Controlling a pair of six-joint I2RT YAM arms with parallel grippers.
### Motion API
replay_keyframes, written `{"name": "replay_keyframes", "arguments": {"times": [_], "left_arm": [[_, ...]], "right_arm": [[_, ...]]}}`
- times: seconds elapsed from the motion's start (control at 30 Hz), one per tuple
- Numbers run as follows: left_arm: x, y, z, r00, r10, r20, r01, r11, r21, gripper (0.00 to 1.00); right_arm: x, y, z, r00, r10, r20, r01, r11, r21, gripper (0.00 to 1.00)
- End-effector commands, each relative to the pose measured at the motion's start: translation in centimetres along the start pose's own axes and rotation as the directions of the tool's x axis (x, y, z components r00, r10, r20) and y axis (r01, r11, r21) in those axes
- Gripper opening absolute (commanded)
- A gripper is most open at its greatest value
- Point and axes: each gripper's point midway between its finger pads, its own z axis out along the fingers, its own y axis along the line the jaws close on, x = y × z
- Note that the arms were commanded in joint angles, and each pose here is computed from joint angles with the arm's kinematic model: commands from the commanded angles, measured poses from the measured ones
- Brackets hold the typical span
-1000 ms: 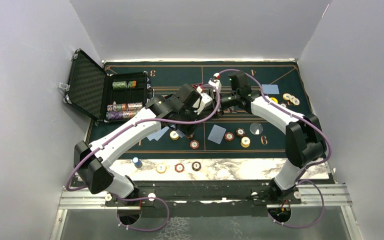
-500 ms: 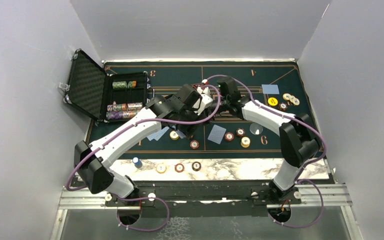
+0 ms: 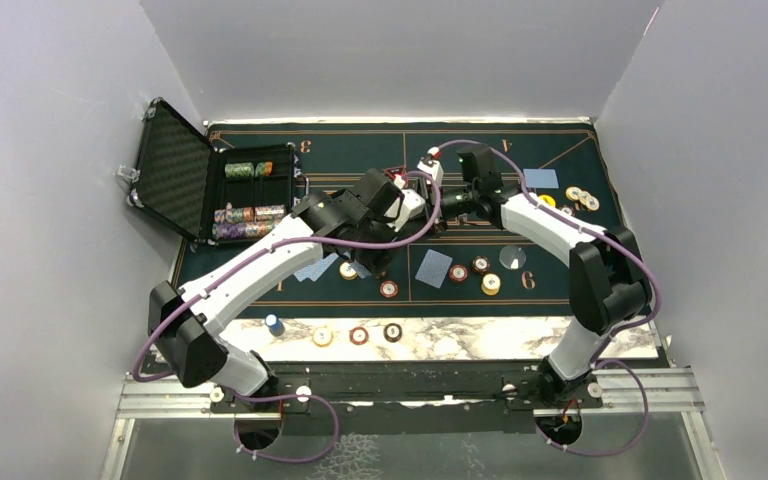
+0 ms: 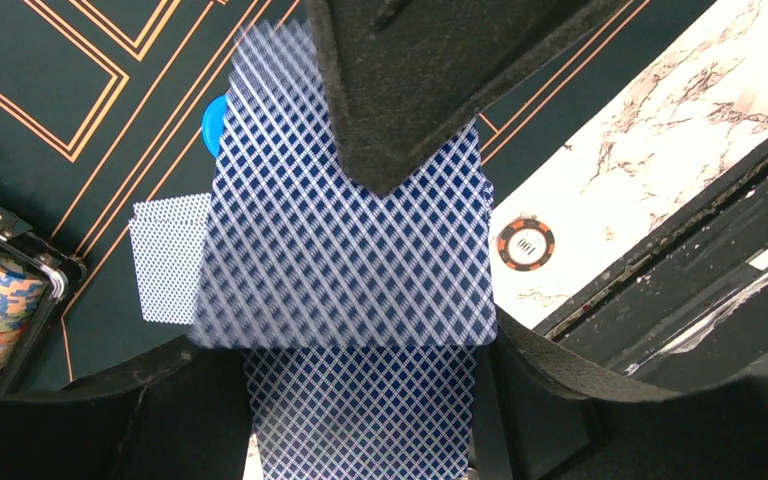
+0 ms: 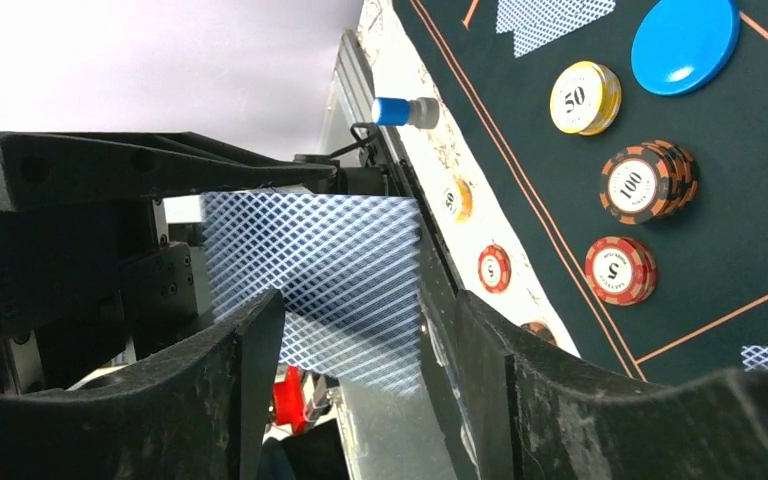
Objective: Distribute texas hold em gaming equipment
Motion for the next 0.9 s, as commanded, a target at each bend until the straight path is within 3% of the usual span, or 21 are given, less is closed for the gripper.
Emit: {"name": "replay_keyframes", "arguments": {"times": [0.0,0.13,0.2,0.3,0.77,0.87], "left_arm": [[-1.6,-0.4,-0.9,0.997,0.005,0.074,-0.006,1.000,0.019,0.00],[-1.6,-0.4,-0.6,0.997,0.005,0.072,-0.006,1.000,0.020,0.00],[-1.4,-0.4,-0.4,0.998,0.003,0.065,-0.005,1.000,0.019,0.00],[-1.2,-0.3,-0.2,0.998,0.000,0.064,-0.001,1.000,0.015,0.00],[-0.5,-0.2,0.6,0.999,0.016,0.038,-0.016,1.000,0.009,0.00],[-0.5,-0.2,0.5,0.999,0.013,0.038,-0.014,1.000,0.007,0.00]], "right_arm": [[-0.5,2.1,-0.4,0.999,-0.047,0.018,0.048,0.997,-0.057,0.68],[-0.7,3.3,-0.5,0.999,-0.037,0.016,0.039,0.993,-0.113,0.66],[-0.8,3.2,-0.5,0.999,-0.030,0.029,0.033,0.992,-0.119,0.58],[-0.3,2.7,-0.2,1.000,0.016,0.016,-0.014,0.990,-0.140,0.36],[-0.6,3.4,-1.0,1.000,0.008,0.025,-0.005,0.995,-0.100,0.18],[-0.9,3.7,-1.4,0.999,0.007,0.033,-0.004,0.995,-0.096,0.11]]}}
